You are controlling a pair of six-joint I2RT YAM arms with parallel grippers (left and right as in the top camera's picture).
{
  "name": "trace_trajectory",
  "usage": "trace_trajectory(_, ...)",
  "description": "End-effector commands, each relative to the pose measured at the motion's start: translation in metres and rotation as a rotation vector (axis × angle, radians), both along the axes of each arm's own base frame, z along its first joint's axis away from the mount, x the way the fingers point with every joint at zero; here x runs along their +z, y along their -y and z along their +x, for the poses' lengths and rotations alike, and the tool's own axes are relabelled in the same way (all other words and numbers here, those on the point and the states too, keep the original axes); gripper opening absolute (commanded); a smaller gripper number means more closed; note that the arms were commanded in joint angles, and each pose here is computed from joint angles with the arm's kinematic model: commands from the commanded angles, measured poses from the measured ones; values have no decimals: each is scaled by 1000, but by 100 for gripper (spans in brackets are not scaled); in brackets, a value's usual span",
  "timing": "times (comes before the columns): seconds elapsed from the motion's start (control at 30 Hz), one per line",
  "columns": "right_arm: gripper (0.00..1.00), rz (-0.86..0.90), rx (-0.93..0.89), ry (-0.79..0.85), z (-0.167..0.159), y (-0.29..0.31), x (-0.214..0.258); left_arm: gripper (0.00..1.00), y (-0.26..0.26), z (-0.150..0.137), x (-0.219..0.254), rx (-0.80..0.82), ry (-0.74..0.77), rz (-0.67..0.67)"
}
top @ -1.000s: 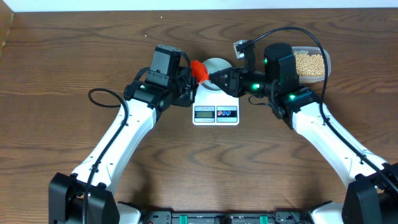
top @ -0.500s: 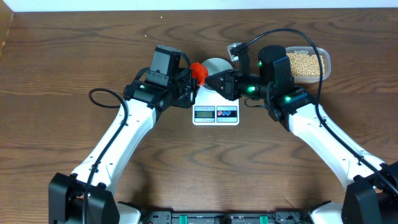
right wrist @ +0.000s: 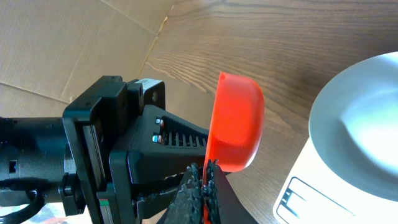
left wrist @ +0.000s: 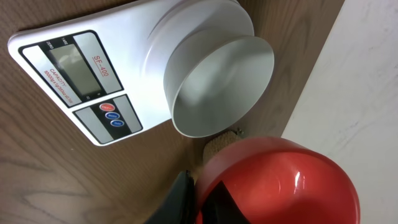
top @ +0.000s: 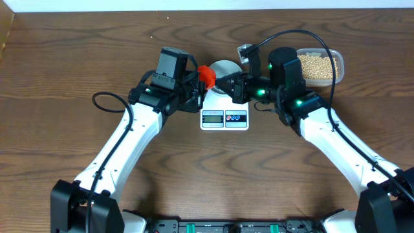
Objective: Scoop item into bowl and weigh 50g on scale
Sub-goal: 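Grasp the red scoop handle with the right gripper, release left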
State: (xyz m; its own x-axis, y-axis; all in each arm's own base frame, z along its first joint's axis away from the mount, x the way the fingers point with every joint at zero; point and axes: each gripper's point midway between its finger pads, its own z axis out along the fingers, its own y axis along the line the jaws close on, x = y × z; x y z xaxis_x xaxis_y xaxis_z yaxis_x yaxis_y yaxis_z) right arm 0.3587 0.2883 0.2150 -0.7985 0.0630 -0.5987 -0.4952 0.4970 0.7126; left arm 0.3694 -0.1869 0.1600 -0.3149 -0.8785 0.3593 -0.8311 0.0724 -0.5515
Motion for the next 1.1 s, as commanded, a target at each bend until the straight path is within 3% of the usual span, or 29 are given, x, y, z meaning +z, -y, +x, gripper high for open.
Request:
trace_trajectory(0.0,1,13,23,15,-1,-7,7,7,3,-3,5,-11,1,-15)
trace_trajectory(0.03,1,12,21,15,-1,-7,7,8,3,-3,5,-11,1,-15)
trace_trajectory(0.1,1,12,19,15,0,-6,7,24,3,-4,5,-11,1,-15)
trace_trajectory(0.17,1,10,14,16,0,-6,7,50,2,-4,4,-11,-2,-14)
trace_trajectory(0.23,1,9,13,16,1,-6,7,69,2,-4,4,-11,-2,-14)
trace_trajectory(0.3,1,8,10,17,1,-6,7,78,2,-4,4,-11,-2,-14)
trace_trajectory(0.4,1,-2,-14,10,4,-3,4,83,2,-4,4,-20,4,-8)
trace_trajectory(0.73,1,-69,-147,-62,21,24,-15,83,-2,-1,4,-111,76,68)
trace_trajectory(1.07,1,-71,-199,-70,33,44,-16,83,-13,5,4,-492,334,338)
